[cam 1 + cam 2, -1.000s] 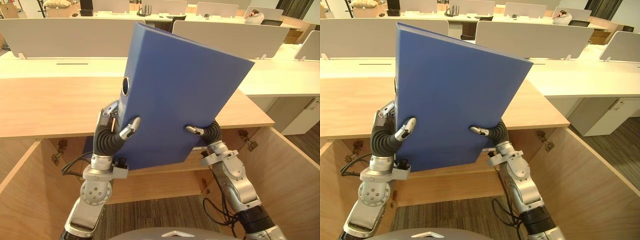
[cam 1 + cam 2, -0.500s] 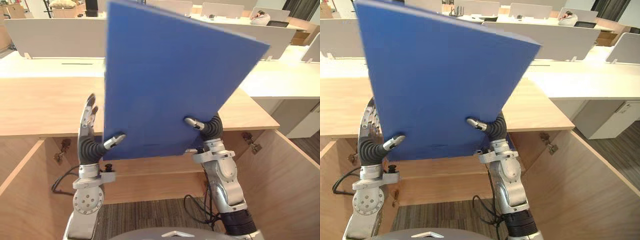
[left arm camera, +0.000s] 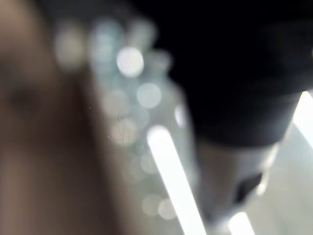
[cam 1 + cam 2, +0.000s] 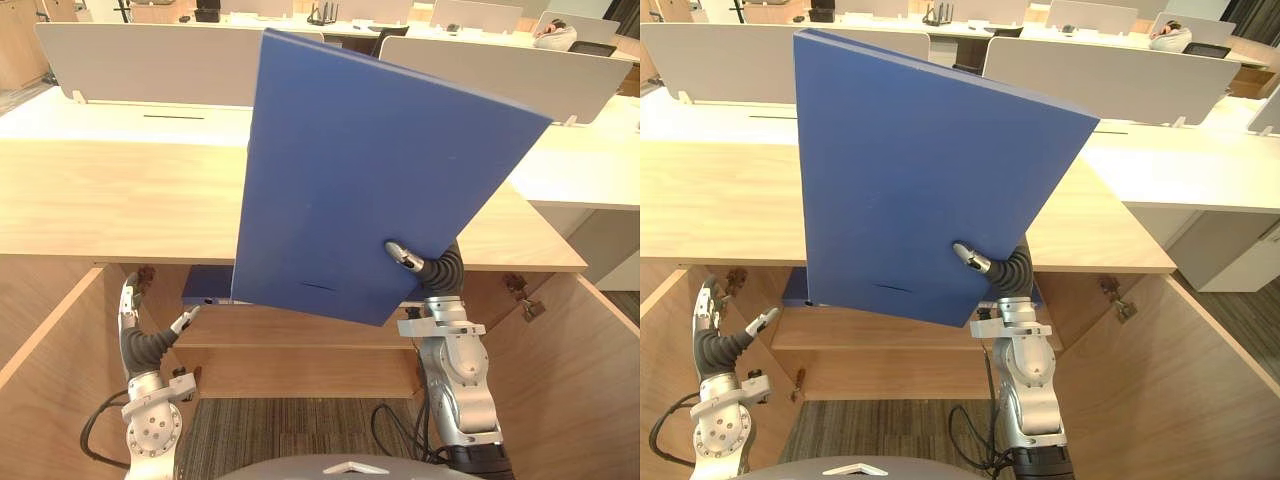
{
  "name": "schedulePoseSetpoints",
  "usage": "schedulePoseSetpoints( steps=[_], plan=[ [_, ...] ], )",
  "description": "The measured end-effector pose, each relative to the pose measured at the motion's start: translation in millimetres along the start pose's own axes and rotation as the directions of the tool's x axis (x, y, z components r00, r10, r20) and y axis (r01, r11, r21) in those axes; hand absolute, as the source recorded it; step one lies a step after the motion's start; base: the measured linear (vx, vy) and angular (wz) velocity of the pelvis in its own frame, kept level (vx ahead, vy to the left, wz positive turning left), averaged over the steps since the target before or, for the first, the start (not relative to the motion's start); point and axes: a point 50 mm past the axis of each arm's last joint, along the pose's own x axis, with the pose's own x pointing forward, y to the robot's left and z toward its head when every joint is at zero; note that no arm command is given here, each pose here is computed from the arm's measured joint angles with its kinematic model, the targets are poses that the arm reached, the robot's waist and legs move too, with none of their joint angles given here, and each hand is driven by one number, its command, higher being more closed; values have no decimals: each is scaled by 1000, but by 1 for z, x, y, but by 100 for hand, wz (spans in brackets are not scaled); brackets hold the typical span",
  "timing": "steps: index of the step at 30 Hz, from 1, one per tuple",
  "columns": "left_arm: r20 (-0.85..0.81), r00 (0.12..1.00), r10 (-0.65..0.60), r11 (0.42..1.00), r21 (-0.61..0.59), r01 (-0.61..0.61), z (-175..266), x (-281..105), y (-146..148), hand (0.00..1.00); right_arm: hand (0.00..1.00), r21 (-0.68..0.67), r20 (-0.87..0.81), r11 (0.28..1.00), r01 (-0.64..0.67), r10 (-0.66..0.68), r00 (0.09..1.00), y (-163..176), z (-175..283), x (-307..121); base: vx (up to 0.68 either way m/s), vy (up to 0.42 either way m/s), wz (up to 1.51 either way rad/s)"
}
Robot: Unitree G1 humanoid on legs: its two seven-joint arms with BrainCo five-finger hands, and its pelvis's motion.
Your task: Walk over to the cabinet, pick up the folder, carry it to the office cabinet, place the folder inside the office cabinet, then close the office cabinet door
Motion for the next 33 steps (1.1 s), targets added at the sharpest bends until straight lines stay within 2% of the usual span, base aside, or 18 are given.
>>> schedulePoseSetpoints(
  steps=[6, 10, 19, 26, 30, 33],
  plan=[
    [-215, 975, -51, 997, 48, 63, -46, -16, -7, 0, 100, -36, -64, 999, -13, 10, 998, 3, -13, -6, 9, -6, 5],
    [-422, 900, -110, 987, 60, 149, -87, -37, -12, 0, 100, -55, -170, 997, -63, 53, 984, 14, -33, -17, 0, 0, 0],
    [-691, 712, -127, 954, 112, 278, -143, -77, -2, 0, 100, -102, -316, 972, -212, 171, 933, 43, -65, -37, -7, -6, -7],
    [-721, 683, -116, 938, 146, 314, -154, -69, 6, 0, 100, -150, -346, 916, -372, 303, 888, 62, -73, -42, -16, -3, -21],
    [-641, 742, -196, 925, 131, 357, -141, -33, -21, 0, 100, -264, -263, 860, -436, 371, 891, 69, -67, -13, -94, 3, 3],
    [-594, 775, -217, 925, 129, 358, -132, -16, -29, 0, 100, -323, -219, 815, -481, 430, 876, 78, -63, -1, -173, 40, 0]
  ],
)
